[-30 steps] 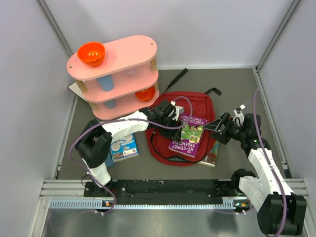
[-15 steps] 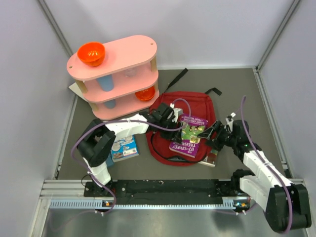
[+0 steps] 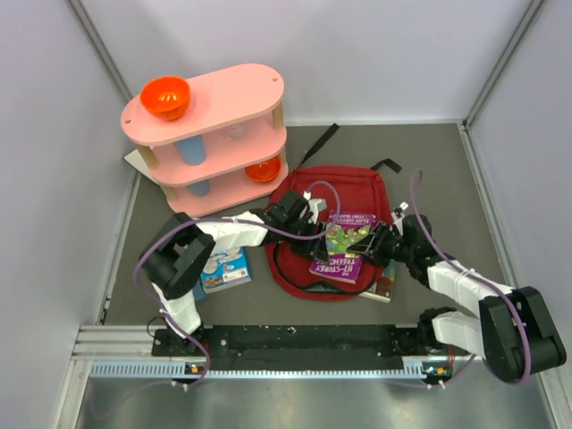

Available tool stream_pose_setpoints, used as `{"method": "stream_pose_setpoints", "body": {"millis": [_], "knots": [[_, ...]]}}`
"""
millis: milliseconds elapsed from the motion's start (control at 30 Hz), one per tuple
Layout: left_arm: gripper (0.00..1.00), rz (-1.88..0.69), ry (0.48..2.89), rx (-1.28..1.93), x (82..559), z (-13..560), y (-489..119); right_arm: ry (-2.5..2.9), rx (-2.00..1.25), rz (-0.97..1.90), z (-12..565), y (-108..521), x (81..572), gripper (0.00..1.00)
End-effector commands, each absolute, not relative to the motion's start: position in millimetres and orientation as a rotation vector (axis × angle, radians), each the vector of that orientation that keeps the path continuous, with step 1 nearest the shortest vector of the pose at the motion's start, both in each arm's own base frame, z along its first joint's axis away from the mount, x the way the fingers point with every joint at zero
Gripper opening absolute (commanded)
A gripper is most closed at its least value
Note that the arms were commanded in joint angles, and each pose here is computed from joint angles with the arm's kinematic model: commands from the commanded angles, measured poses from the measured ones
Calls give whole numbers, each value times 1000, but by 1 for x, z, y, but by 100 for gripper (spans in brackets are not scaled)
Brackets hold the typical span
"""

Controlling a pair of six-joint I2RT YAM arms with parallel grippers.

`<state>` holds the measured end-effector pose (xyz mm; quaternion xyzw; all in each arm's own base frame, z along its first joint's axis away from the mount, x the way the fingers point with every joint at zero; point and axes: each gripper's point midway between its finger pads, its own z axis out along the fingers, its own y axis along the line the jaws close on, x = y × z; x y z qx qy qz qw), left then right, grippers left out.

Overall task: Pack the student bag
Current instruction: Pick up the book from the center of the board.

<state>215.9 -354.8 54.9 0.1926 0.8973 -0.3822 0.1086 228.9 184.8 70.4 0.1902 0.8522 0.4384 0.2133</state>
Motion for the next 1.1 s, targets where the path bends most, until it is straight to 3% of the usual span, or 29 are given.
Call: {"method": "stream_pose_setpoints", "body": {"millis": [0, 67, 233, 367, 400, 433, 633, 1067], "knots": [[54, -1293, 2529, 631, 206, 79, -376, 2242, 438, 1309, 97, 200, 242, 20], [54, -1275, 2534, 632, 205, 79, -373, 2234, 447, 1287, 102, 198, 243, 0], [66, -1168, 2437, 584, 221, 107, -360, 2164, 363, 1144, 142, 182, 248, 0], [80, -1170, 2259, 486, 244, 160, -343, 2081, 256, 1242, 179, 190, 236, 0], [95, -1177, 2231, 467, 248, 168, -339, 2038, 215, 1289, 191, 195, 234, 0], [98, -1182, 2217, 445, 249, 173, -334, 2027, 175, 1363, 200, 201, 226, 0], [99, -1360, 1954, 429, 262, 245, -325, 1884, 17, 1564, 250, 216, 207, 0], [99, -1603, 1793, 459, 263, 271, -329, 1646, -233, 1784, 311, 223, 168, 0]]}}
